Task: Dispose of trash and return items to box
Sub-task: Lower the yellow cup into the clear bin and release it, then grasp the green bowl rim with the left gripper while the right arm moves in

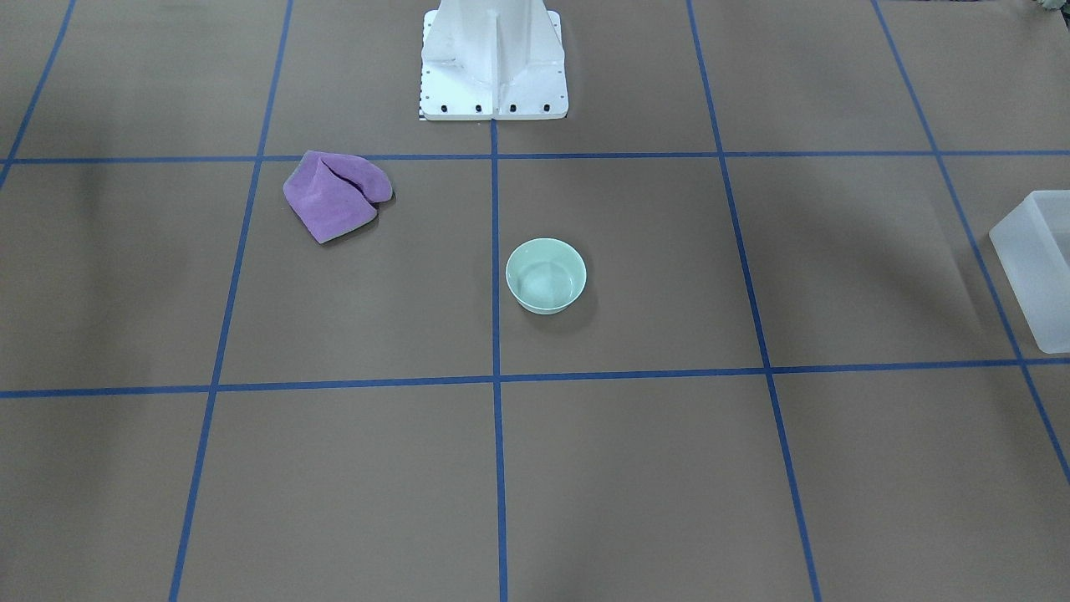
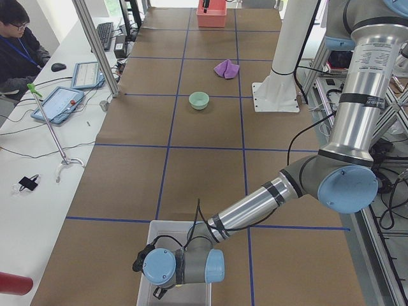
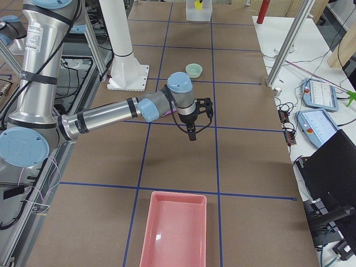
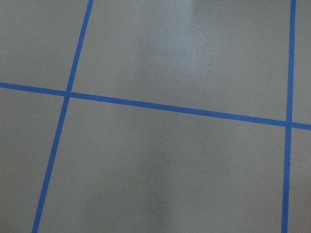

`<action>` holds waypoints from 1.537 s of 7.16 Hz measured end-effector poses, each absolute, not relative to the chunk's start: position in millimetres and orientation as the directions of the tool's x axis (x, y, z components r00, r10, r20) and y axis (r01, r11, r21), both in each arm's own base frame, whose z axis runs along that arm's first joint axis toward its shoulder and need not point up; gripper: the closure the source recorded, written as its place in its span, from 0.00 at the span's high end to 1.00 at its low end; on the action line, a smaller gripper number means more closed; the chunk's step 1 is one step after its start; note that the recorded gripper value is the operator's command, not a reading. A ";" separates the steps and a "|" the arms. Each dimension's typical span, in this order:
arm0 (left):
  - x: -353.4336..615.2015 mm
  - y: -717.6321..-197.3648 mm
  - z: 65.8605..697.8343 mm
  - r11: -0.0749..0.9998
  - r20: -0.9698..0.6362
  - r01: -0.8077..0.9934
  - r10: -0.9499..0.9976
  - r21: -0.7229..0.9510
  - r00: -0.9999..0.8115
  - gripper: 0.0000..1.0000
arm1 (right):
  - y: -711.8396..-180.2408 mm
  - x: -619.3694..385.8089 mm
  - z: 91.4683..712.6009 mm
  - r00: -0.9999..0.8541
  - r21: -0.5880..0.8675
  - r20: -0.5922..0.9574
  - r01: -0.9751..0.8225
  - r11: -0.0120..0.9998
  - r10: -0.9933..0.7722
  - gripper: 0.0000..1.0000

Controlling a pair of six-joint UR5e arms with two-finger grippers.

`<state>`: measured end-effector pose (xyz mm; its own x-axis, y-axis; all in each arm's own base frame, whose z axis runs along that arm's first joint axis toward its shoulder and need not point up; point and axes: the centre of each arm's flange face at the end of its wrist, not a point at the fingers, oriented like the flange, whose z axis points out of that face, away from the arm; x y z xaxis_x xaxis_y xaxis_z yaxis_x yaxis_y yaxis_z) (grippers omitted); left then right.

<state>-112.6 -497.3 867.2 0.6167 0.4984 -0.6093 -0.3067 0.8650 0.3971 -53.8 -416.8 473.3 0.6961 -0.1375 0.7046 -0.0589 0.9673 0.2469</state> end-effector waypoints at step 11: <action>80.0 -501.0 445.0 0.985 -0.795 0.134 0.005 0.108 0.607 0.99 | -415.8 -62.3 470.4 0.681 0.210 0.727 -0.094 0.973 -0.091 1.00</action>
